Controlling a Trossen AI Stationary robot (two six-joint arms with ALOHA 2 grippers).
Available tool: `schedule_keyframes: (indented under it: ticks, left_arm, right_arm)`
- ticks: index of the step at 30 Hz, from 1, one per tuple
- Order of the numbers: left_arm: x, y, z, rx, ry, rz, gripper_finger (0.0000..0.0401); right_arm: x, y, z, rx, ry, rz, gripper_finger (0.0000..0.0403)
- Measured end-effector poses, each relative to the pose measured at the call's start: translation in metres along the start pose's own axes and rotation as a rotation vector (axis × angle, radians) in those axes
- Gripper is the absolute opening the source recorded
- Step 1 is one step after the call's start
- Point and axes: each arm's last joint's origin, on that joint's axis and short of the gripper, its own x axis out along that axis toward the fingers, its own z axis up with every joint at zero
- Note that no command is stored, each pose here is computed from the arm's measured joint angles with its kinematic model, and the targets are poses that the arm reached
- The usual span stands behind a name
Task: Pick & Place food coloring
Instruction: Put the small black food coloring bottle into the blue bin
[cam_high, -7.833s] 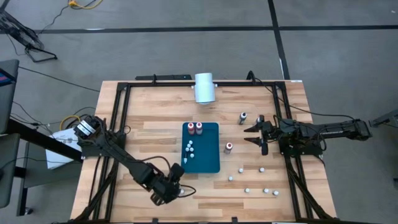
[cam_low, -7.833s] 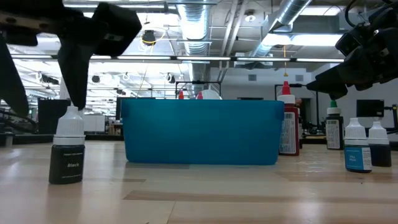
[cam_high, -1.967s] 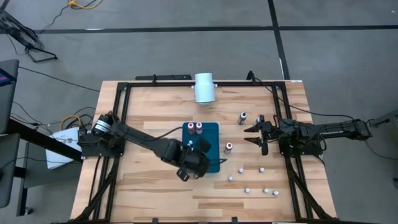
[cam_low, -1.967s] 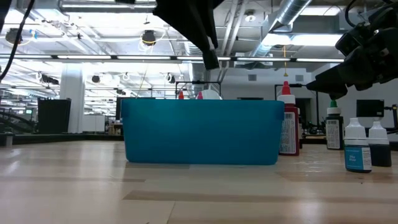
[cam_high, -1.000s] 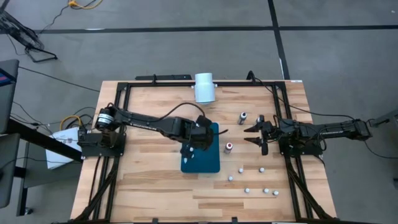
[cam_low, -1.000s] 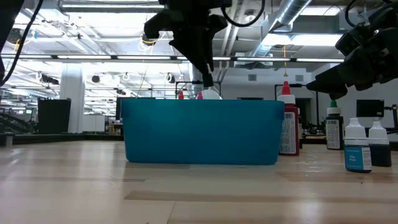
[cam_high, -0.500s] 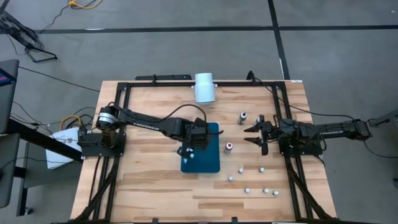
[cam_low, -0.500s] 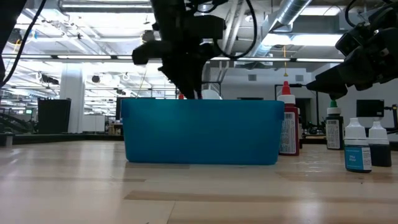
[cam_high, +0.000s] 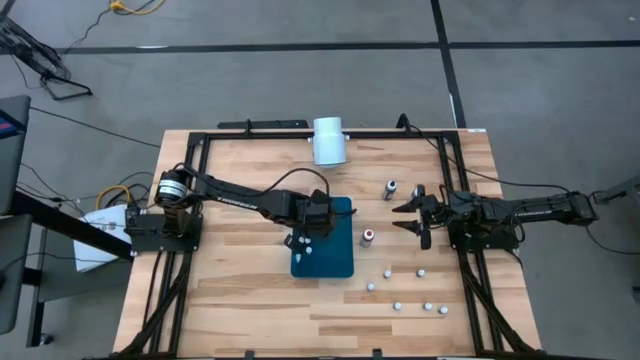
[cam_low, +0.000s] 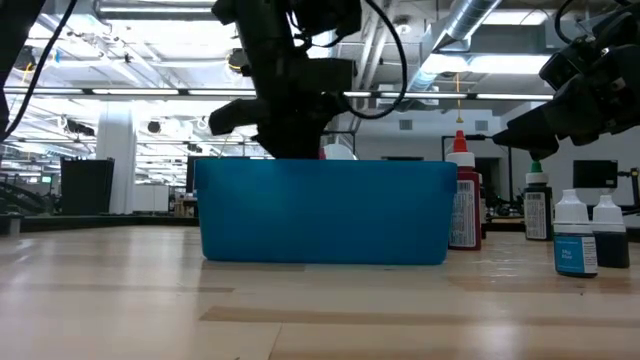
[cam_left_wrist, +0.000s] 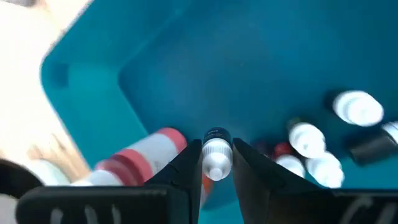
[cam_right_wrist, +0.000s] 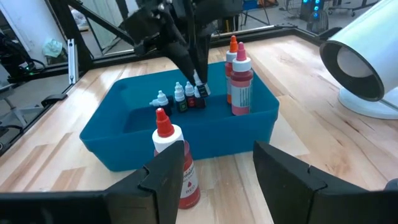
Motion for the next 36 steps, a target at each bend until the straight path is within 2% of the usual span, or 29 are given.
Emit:
schedule_keyframes:
  ticks: [8, 14, 36]
  left_arm:
    - [0.018, -0.003, 0.003, 0.048, 0.030, -0.020, 0.0065]
    - [0.019, -0.001, 0.006, 0.079, 0.022, -0.023, 0.0065]
    - [0.031, -0.004, 0.008, 0.062, 0.011, -0.050, 0.0065]
  right_arm:
    - [0.000, 0.000, 0.001, 0.000, -0.006, 0.001, 0.0184]
    - [0.000, 0.000, 0.000, 0.000, 0.000, 0.000, 0.0184]
    - [0.000, 0.000, 0.000, 0.000, -0.001, 0.000, 0.0184]
